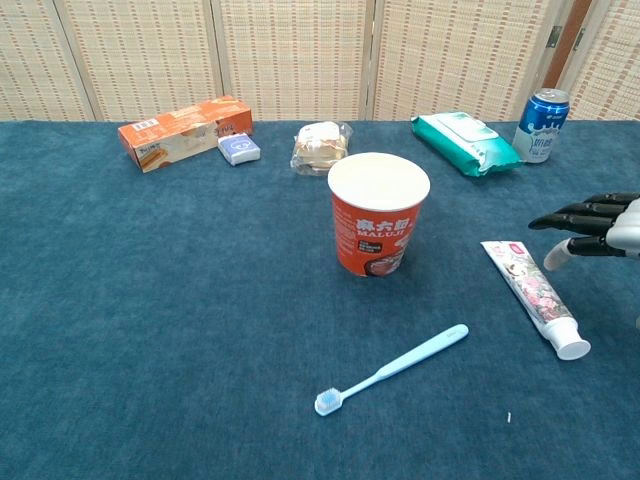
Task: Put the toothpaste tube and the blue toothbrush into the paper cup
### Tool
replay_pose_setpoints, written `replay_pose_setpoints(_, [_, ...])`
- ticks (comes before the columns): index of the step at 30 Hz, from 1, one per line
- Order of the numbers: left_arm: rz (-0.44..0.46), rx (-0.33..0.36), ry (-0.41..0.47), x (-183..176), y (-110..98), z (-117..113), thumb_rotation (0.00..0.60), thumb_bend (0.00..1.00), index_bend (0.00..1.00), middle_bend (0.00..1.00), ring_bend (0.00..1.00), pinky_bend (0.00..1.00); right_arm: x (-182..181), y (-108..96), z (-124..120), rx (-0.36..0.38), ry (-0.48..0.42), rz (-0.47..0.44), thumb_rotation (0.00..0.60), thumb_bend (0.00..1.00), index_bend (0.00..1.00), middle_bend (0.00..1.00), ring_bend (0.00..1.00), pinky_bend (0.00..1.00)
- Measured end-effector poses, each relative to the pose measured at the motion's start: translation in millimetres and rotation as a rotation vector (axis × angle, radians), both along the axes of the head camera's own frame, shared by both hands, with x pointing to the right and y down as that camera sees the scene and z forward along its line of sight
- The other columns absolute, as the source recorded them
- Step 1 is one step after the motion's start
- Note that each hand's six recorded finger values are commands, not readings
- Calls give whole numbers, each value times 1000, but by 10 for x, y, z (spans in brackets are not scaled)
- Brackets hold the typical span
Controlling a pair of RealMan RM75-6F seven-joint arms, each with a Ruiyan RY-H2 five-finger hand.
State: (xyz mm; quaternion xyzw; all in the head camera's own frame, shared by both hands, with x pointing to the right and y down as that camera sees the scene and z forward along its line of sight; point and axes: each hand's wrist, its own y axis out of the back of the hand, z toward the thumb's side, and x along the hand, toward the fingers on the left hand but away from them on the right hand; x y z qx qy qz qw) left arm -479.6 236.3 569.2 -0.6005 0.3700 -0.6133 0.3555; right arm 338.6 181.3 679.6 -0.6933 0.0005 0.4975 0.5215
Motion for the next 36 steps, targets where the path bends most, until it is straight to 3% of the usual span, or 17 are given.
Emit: replay_pose_setpoints(36, [1, 7, 8, 5, -4, -48, 600, 522, 312, 149, 68, 156, -679, 150, 306, -38, -161, -62, 600, 111, 258, 0, 0, 120])
